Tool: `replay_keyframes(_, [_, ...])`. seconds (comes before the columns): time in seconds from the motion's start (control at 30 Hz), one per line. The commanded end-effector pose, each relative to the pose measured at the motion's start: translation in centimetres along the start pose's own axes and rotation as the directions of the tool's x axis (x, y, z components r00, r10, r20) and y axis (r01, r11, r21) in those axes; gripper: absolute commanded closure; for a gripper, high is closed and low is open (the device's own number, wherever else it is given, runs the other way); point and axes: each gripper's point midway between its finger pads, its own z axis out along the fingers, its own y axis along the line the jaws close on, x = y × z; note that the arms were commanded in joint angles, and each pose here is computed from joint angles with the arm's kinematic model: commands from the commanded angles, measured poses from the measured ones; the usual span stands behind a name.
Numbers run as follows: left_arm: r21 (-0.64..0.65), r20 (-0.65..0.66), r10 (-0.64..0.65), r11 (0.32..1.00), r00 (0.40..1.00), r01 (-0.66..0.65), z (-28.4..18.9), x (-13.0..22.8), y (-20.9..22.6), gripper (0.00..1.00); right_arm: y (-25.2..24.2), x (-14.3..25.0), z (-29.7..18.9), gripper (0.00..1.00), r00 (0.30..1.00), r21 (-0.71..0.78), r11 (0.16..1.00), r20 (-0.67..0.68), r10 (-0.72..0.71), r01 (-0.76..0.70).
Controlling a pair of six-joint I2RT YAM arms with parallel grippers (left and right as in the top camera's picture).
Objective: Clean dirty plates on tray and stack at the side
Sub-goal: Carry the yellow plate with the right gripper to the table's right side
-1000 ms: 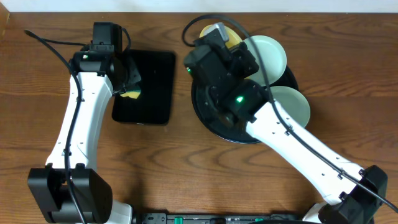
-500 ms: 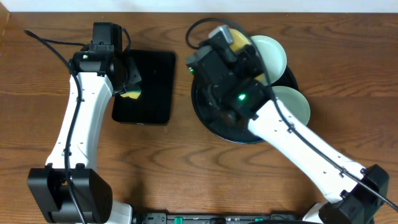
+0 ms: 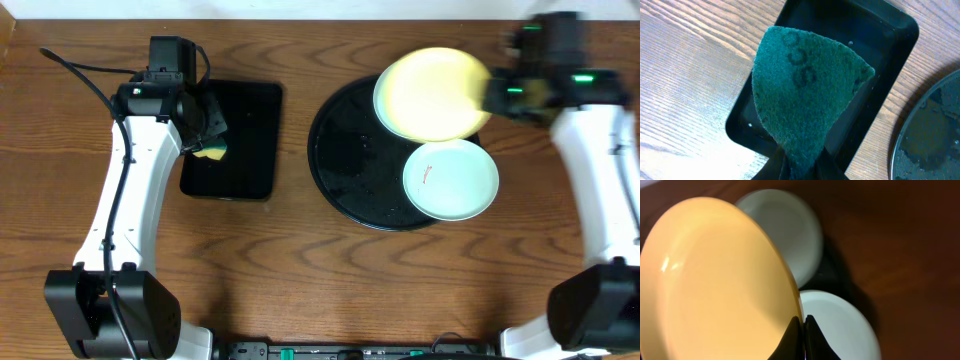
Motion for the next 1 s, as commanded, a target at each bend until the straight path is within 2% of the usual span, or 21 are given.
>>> replay_keyframes(0.0, [-0.008, -0.012, 0.011, 1.000, 1.000, -0.011, 0.3, 0.2, 0.3, 0.92, -4.0, -0.2, -1.4, 0.99, 0.991, -0.029, 0.991, -0.011, 0.131, -0.131])
replay_keyframes(0.2, [-0.009, -0.011, 0.010, 1.000, 1.000, -0.010, 0.3, 0.2, 0.3, 0.93, -13.9, 0.2, -1.0, 0.99, 0.944, 0.191, 0.925, 0.075, 0.321, -0.330])
replay_keyframes(0.37, [-0.009, -0.011, 0.011, 1.000, 1.000, -0.011, 0.3, 0.2, 0.3, 0.92, -17.0, 1.2, 1.6, 0.99, 0.910, 0.208, 0.887, 0.140, 0.390, -0.412])
replay_keyframes(0.53, [-0.010, -0.015, 0.011, 1.000, 1.000, -0.011, 0.3, 0.3, 0.3, 0.92, -22.2, 3.1, 2.5, 0.99, 0.854, 0.379, 0.766, 0.271, 0.444, -0.519])
replay_keyframes(0.63, [-0.009, -0.013, 0.010, 1.000, 1.000, -0.010, 0.3, 0.2, 0.3, 0.92, -22.7, 3.4, 3.2, 0.99, 0.847, 0.352, 0.772, 0.275, 0.455, -0.529])
replay_keyframes(0.8, [-0.007, -0.008, 0.010, 1.000, 1.000, -0.010, 0.3, 0.1, 0.3, 0.92, -21.6, 3.1, 4.9, 0.99, 0.880, 0.280, 0.837, 0.221, 0.420, -0.470])
replay_keyframes(0.87, [-0.007, -0.008, 0.010, 1.000, 1.000, -0.010, 0.3, 0.1, 0.2, 0.92, -21.0, 3.1, 5.7, 0.85, 0.891, 0.247, 0.858, 0.192, 0.411, -0.450])
replay_keyframes(0.97, [-0.007, -0.008, 0.010, 1.000, 1.000, -0.010, 0.3, 0.1, 0.3, 0.92, -20.0, 3.5, 6.9, 0.57, 0.899, 0.201, 0.877, 0.147, 0.413, -0.436])
